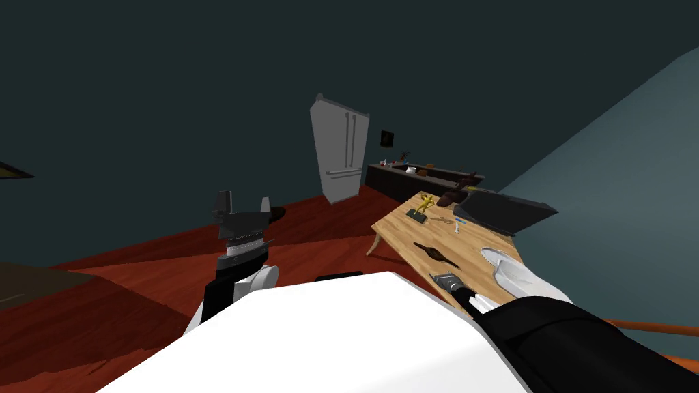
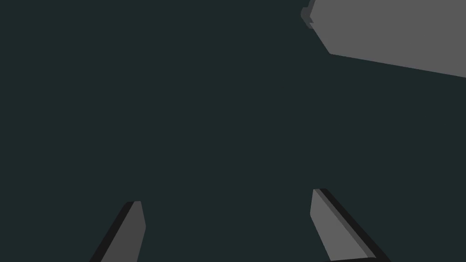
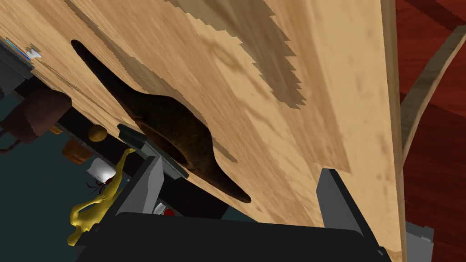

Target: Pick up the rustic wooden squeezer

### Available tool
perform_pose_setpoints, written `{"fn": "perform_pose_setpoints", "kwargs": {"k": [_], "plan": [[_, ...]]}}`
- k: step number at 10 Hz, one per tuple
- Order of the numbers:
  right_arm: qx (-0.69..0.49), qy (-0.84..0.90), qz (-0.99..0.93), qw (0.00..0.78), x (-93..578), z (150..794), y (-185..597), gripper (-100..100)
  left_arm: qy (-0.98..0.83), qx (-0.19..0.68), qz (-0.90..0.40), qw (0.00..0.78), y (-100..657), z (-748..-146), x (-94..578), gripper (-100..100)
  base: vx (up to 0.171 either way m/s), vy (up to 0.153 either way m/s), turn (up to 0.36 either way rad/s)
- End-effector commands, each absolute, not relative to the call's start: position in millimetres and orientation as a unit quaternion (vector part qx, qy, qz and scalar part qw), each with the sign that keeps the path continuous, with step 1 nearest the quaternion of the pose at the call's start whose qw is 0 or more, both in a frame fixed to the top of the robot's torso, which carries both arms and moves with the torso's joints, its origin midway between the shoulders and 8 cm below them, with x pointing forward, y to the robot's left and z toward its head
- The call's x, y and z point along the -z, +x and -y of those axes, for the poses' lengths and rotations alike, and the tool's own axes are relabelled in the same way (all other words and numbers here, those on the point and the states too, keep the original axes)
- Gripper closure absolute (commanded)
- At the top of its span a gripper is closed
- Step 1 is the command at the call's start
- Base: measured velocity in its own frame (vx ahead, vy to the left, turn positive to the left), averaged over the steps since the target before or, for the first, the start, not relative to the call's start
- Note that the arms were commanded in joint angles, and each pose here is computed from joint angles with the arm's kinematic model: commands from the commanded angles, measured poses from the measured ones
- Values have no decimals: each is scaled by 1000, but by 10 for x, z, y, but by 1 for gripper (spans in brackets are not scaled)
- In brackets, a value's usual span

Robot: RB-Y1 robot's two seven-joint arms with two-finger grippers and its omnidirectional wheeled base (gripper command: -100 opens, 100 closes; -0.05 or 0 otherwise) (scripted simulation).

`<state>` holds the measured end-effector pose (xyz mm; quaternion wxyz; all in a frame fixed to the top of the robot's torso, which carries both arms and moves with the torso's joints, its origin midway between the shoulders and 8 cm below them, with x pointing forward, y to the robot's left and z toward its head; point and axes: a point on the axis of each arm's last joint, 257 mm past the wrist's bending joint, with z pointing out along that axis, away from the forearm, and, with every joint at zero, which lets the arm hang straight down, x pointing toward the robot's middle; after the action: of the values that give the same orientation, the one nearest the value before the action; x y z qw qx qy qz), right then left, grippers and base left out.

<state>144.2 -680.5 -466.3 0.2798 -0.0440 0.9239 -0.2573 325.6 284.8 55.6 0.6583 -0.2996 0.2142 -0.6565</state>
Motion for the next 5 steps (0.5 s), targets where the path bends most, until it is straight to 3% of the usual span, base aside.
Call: {"fn": "perform_pose_setpoints", "kwargs": {"k": [1,5], "plan": [[275,-57,-925,258,4682,6923,1332,-100,-300,657,-214,658,3256,-2848,-556,0,-12,-17,154],[315,-102,-923,198,4648,7243,1033,-100,-300,656,-214,658,3255,-2848,-556,0,-12,-11,186]]}}
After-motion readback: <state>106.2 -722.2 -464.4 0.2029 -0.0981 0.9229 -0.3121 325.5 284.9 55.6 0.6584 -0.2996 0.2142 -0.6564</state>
